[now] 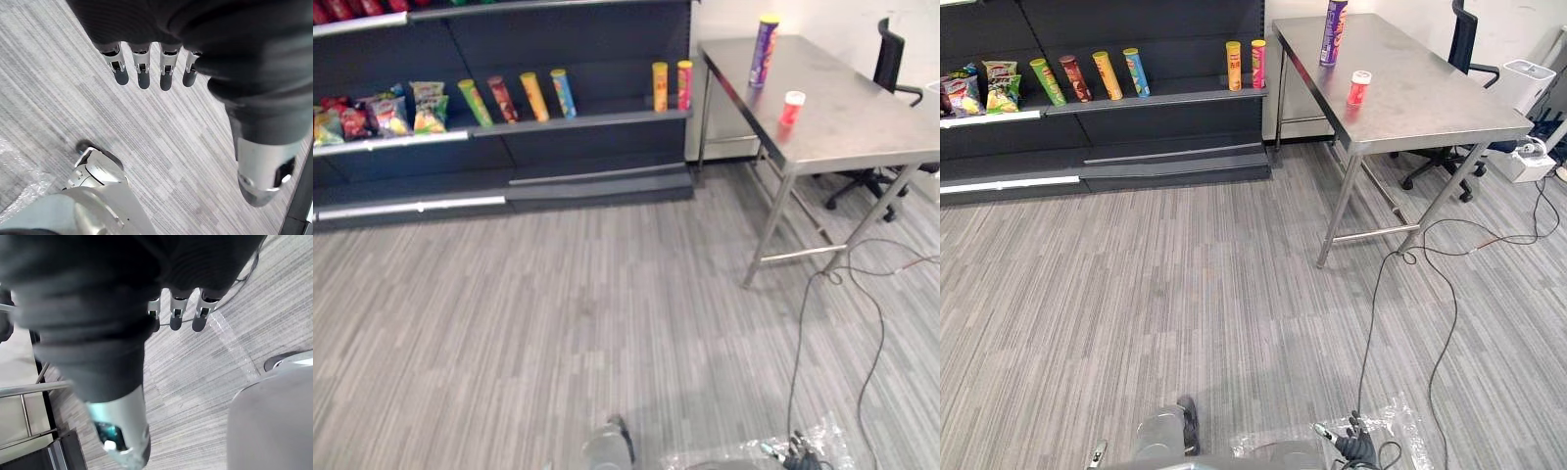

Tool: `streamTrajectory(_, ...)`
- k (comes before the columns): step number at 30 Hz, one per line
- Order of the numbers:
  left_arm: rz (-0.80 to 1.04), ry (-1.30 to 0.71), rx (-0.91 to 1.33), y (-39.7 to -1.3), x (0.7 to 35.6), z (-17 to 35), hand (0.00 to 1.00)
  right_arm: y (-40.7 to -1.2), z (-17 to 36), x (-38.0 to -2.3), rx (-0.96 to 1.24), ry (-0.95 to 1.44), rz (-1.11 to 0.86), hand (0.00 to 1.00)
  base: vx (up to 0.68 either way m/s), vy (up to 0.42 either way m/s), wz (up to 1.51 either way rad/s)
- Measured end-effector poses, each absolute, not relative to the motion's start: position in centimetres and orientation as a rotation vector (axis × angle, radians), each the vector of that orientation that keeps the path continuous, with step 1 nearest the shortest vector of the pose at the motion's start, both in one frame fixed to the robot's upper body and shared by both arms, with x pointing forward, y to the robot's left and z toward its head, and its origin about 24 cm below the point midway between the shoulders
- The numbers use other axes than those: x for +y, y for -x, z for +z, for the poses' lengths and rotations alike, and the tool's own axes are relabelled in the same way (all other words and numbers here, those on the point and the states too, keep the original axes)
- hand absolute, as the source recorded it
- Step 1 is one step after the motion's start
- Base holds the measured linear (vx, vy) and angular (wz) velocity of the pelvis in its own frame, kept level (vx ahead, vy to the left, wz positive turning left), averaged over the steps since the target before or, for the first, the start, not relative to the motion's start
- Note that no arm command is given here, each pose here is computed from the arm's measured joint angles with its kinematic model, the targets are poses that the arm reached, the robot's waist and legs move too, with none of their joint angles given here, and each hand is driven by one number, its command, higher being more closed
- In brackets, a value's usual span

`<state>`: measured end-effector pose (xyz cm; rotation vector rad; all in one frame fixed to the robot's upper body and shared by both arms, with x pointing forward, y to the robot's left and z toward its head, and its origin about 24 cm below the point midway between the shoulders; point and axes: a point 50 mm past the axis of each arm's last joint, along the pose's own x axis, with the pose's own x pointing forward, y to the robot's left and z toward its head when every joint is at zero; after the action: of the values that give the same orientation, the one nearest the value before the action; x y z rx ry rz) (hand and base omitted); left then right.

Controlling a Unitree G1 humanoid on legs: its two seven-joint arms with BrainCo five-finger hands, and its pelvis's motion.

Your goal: Put the gum and the chips on the shelf.

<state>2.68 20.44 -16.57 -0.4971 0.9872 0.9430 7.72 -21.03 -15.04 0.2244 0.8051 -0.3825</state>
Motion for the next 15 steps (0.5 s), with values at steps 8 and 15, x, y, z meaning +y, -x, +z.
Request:
streamTrajectory(8,0.868,0.363,1.025,-2.9,21.9,-16.4,0.00,-7.7,-15.6,-19.8,0.841,-0.284,-0.407,0.00,0.40,0.359,-0.28)
streamTrajectory(15,0.757,0.297,1.062,-3.3,22.1,-16.5,0.00,-7.4,-15.6,-20.7,0.842,-0.272,-0.456,0.00,0.33,0.220,0.04)
